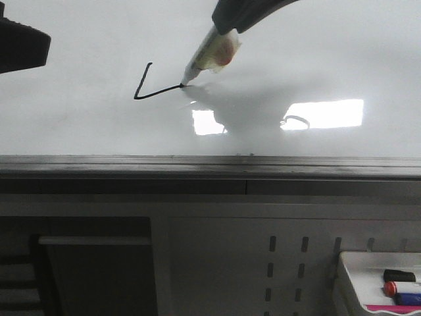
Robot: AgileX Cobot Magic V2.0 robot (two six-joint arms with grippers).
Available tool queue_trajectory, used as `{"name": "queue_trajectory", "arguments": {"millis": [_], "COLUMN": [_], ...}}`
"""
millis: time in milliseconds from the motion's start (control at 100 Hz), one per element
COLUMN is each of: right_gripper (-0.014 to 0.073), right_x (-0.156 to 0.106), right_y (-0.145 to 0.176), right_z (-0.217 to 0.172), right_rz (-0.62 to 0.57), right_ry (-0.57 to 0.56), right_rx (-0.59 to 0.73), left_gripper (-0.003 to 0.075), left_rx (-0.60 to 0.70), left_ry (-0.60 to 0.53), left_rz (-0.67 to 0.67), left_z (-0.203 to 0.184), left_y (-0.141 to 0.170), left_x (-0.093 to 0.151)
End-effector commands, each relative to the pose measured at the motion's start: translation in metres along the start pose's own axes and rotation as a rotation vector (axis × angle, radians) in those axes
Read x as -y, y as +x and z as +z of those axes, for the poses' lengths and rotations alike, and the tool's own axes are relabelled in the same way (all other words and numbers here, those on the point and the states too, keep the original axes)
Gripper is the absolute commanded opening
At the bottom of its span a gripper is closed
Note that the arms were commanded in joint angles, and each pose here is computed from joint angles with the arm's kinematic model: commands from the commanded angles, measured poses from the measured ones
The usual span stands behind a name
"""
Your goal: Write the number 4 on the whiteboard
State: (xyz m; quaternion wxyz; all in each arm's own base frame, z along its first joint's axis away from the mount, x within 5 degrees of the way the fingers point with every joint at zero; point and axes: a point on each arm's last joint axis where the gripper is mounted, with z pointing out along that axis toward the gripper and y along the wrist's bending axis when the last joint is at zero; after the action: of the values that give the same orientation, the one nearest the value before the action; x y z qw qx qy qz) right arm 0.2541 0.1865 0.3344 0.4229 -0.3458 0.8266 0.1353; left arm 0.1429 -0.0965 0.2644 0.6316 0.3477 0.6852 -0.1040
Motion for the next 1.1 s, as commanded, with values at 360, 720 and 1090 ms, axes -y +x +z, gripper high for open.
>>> {"name": "queue_trajectory", "arguments": {"millis": [360,720,1090], "right_gripper": [-0.0066,-0.0066,-0.0066], "right_x": [0.002,-0.029,-0.066], "right_y": [-0.022,-0.008,-0.03], "right_z": [-0.001,0.001,-0.019], "right_rz": [-0.043,-0.081,-0.163], "right_ry": [0.018,-0.084,-0.193], "right_rx": [0.088,0.0,0.007], "left_gripper": [0.0459,0.0459,0.0459], "left_rx": [0.116,0.097,0.097], "left_ry": [-0.014,0.063,0.194], "left_rz": [-0.026,0.123,0.125], "left_z": [-0.001,0.012,0.055], "left_y": [-0.018,-0.011,0.008], "left_x": [-0.004,0.005,0.019]}}
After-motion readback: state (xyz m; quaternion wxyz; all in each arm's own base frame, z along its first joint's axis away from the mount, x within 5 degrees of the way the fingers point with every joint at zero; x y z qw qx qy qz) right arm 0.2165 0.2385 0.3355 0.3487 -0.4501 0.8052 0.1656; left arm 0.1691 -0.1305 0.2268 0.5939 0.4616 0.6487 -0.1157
